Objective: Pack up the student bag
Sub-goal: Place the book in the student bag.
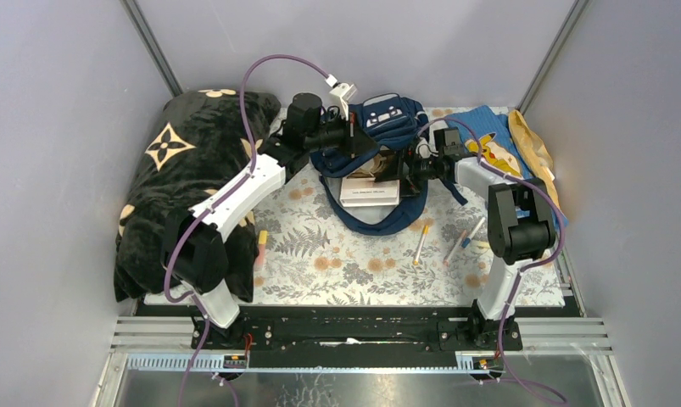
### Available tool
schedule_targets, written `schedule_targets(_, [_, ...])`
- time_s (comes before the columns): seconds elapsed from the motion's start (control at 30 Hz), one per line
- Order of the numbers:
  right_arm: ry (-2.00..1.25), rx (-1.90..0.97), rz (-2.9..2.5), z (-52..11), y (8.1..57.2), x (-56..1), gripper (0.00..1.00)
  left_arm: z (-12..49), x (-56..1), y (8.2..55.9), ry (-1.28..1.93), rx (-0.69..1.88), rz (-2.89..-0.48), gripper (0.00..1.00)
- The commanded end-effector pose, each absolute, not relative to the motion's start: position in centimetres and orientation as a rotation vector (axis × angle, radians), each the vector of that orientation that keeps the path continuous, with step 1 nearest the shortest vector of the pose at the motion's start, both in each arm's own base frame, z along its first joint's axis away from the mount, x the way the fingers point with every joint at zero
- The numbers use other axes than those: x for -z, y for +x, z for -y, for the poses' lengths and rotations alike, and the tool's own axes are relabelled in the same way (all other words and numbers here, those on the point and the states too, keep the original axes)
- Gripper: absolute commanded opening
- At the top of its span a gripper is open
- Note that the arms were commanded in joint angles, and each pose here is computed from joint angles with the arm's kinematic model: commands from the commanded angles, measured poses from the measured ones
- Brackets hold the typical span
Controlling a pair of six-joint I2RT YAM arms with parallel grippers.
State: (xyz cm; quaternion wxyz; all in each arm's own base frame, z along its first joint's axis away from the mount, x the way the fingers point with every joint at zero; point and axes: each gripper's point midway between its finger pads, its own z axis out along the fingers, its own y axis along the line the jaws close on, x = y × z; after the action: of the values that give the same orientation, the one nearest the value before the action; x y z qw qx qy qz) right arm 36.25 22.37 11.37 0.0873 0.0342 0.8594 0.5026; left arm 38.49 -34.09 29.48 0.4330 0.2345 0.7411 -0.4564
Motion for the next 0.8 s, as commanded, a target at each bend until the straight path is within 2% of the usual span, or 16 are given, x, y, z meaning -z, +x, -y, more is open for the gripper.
schedule_targets(0.0, [0.174,-1.346,-2.303,-21.9,40.8,-16.6,0.97,33.9,-35.8,36.6,0.653,1.196,-1.634,0.00])
schedule_targets(0.07, [0.203,-1.302,-2.272,-21.3,40.3,-17.0,0.99,33.9,-36.0,36.5,0.647,1.195,-1.631,0.00])
schedule_targets(0.37, [0.279,-1.037,-2.244,-17.7,36.2,-16.6,1.00,33.7,-36.3,36.5,0.629,1.196,-1.624,0.00])
schedule_targets(0.57, [0.173,-0.885,-2.282,-18.3,33.7,-15.3,0.96,34.1,-36.7,36.6,0.617,1.219,-1.613,0.00])
schedule_targets(0.77, [0.233,-0.788,-2.244,-16.9,33.1,-14.9,0.97,34.4,-36.3,36.4,0.612,1.240,-1.623,0.00])
